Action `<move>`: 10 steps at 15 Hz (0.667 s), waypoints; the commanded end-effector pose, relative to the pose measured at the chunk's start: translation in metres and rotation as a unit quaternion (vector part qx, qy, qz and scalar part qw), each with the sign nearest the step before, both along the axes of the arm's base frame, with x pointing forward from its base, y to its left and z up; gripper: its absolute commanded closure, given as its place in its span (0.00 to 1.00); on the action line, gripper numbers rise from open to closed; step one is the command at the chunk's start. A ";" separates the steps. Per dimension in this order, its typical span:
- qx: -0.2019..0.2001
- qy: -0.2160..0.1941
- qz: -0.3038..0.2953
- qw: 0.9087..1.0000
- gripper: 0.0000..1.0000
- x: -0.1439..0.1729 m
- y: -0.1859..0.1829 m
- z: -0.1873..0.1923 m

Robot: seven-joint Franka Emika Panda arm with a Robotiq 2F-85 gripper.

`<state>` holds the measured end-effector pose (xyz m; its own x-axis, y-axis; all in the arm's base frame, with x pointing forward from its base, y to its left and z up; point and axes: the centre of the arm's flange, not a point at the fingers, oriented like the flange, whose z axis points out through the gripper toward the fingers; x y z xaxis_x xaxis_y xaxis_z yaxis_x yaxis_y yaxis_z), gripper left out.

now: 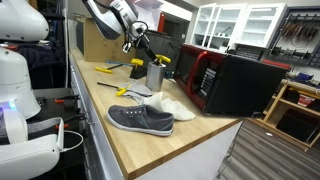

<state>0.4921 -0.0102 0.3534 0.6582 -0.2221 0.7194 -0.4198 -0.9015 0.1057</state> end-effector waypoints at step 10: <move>0.195 0.111 -0.010 0.975 0.00 -0.023 -0.030 0.060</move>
